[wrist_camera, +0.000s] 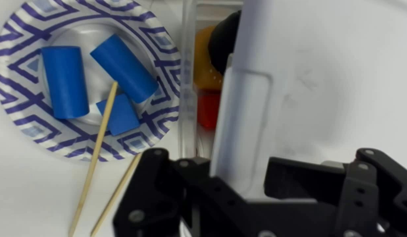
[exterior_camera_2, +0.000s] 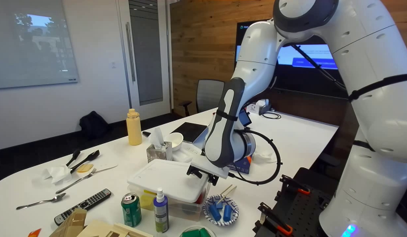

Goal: Put the orange object and the box inside the container then close the lid

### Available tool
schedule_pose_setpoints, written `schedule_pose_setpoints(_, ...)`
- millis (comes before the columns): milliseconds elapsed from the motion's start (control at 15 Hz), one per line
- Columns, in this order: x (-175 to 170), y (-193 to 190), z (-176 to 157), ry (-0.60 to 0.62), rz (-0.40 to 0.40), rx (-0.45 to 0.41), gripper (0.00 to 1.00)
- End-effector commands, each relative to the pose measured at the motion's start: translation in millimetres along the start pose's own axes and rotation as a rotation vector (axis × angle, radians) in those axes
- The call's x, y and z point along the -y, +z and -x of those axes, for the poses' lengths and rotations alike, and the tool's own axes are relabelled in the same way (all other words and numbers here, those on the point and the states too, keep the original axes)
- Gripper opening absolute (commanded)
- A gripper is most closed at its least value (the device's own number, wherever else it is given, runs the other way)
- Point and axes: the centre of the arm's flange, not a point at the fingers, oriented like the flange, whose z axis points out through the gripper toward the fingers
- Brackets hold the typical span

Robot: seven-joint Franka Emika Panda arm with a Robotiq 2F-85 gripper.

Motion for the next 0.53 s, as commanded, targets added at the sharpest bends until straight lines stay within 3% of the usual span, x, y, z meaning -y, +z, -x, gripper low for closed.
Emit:
schedule_pose_setpoints(0, -7, 0, -11, 0.007, 0.057, 0.050, 0.26)
schedule_pose_setpoints(467, -6, 1, -24, 0.009, 0.107, 0.096, 0.77)
